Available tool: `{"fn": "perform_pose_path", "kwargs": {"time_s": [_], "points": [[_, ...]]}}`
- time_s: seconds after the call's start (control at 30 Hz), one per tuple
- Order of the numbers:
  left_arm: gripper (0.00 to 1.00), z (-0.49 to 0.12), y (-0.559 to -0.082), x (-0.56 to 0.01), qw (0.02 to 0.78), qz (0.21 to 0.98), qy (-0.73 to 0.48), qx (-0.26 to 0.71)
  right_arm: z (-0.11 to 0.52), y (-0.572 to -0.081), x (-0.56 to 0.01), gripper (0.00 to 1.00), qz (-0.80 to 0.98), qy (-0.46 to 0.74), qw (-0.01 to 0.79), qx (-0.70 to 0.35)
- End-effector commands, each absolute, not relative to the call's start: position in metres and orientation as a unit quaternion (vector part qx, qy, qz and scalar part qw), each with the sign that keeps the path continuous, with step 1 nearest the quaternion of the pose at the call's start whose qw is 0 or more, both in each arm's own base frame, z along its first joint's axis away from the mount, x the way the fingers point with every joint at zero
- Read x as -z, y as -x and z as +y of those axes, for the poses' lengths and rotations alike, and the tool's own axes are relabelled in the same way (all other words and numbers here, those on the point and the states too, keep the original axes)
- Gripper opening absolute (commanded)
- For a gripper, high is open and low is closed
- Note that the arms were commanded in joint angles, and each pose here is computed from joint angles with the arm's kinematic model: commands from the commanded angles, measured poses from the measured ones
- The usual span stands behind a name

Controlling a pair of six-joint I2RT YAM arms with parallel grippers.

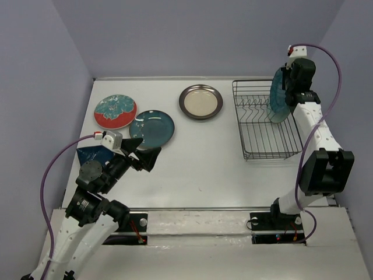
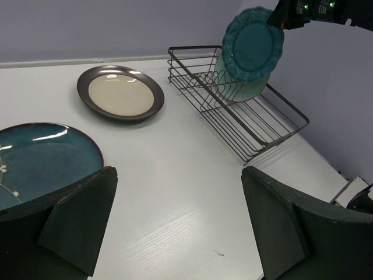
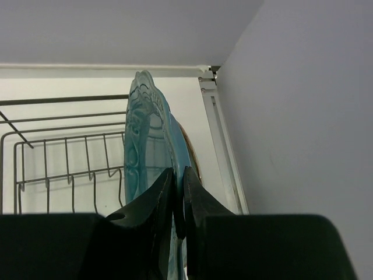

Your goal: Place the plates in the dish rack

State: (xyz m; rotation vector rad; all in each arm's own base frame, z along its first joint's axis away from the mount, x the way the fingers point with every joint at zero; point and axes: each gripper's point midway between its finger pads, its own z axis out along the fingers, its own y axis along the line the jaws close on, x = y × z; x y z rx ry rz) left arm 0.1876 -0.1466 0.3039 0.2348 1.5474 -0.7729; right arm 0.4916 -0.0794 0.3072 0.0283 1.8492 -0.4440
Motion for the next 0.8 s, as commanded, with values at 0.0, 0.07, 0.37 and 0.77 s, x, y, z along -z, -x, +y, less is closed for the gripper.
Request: {"fn": "perform_pose_path", "kwargs": {"time_s": [0.0, 0.07, 0.37, 0.77], "points": [[0.99, -0.148, -0.184, -0.333, 0.666, 0.649, -0.111, 0.35, -0.093, -0.502, -0.371, 0.07, 0.718, -0.04, 0.666, 0.198], [0.99, -0.147, -0.185, -0.333, 0.667, 0.649, -0.11, 0.349, -0.093, -0.503, -0.374, 0.07, 0.716, -0.036, 0.668, 0.2], [0.99, -0.147, -0.184, -0.333, 0.667, 0.649, -0.111, 0.349, -0.083, -0.505, -0.341, 0.07, 0.736, -0.022, 0.654, 0.173], [0.99, -0.148, -0.185, -0.333, 0.666, 0.649, -0.111, 0.35, -0.083, -0.508, -0.289, 0.24, 0.768, -0.051, 0.62, 0.154]]}}
